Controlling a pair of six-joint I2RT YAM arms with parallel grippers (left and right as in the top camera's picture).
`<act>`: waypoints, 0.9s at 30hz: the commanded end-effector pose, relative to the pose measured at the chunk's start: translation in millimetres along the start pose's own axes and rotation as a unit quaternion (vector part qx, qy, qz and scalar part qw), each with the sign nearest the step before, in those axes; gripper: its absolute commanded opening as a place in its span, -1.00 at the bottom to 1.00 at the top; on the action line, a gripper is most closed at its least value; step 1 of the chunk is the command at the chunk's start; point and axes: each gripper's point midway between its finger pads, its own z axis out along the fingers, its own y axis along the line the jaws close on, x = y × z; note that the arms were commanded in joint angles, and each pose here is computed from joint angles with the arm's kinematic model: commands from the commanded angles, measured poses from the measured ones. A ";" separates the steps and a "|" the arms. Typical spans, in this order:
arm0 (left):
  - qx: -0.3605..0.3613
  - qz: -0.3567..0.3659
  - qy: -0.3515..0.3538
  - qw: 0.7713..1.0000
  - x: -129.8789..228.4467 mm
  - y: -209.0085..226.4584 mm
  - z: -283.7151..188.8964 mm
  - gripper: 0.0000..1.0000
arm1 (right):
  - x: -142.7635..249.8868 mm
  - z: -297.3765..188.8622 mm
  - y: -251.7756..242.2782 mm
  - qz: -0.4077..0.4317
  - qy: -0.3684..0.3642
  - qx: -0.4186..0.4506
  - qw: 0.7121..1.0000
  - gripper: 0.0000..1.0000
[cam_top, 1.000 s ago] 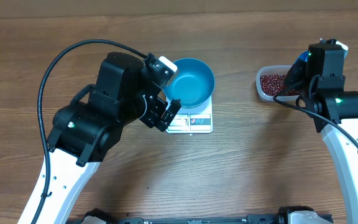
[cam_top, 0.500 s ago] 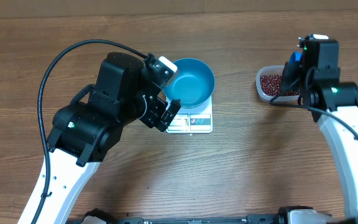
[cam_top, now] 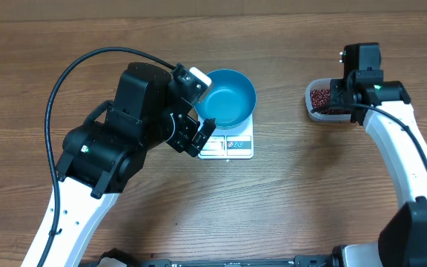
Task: Scoop item into bowl and weigh 150g on scale
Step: 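Raise the left gripper back and away from the scale, then scoop red beans from the tub with the right gripper's blue scoop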
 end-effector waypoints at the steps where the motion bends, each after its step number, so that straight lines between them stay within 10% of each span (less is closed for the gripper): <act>1: 0.006 -0.008 -0.013 1.000 -7.6 -1.8 -5.7 0.99 | -5.1 10.2 -8.7 -0.010 0.005 0.030 0.999 -0.93; 27: 0.006 -0.008 -0.013 1.000 -7.6 -1.8 -5.7 0.99 | 26.9 33.9 44.9 -0.045 0.076 -0.085 0.992 -0.92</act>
